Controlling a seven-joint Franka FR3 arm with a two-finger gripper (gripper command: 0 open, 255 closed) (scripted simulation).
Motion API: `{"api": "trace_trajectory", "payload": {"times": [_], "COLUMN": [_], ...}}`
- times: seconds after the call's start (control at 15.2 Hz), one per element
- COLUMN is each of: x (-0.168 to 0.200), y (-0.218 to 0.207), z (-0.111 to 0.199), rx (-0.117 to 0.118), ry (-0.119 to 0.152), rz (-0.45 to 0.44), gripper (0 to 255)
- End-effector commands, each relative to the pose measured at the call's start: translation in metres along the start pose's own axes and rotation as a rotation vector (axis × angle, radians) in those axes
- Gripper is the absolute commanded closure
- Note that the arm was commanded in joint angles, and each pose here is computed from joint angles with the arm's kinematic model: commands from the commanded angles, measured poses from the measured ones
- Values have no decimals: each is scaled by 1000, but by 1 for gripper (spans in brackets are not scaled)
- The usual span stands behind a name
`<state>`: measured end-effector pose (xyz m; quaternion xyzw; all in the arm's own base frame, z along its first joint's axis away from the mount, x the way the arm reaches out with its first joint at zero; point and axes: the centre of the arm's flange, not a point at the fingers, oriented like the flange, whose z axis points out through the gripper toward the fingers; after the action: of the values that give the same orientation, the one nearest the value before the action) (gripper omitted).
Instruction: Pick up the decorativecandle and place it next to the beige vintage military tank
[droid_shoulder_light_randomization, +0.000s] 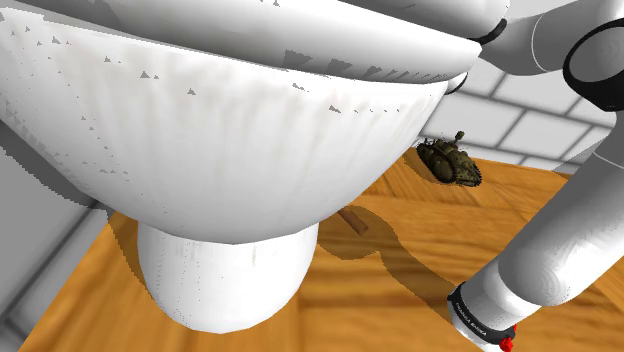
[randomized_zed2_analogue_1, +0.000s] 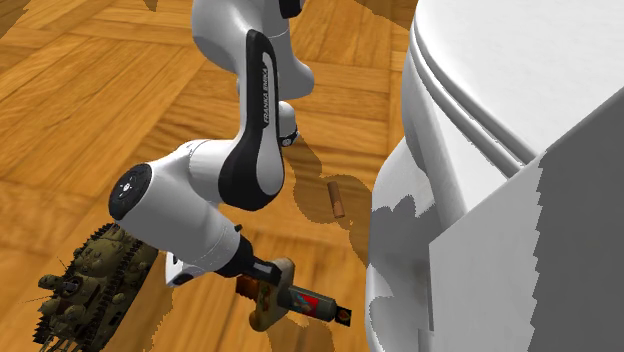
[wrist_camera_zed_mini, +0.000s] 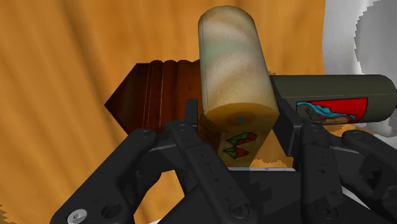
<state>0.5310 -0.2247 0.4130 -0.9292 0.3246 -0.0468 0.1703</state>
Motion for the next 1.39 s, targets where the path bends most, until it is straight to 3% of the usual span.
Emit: {"api": "trace_trajectory", "payload": {"times": [0.0,1.32], "x": [0,-3], "y": [-5,-41], "z": [-11,-110], "rx": [0,0], "ry": [1,1], "rz": [0,0], "gripper": [255,255]}}
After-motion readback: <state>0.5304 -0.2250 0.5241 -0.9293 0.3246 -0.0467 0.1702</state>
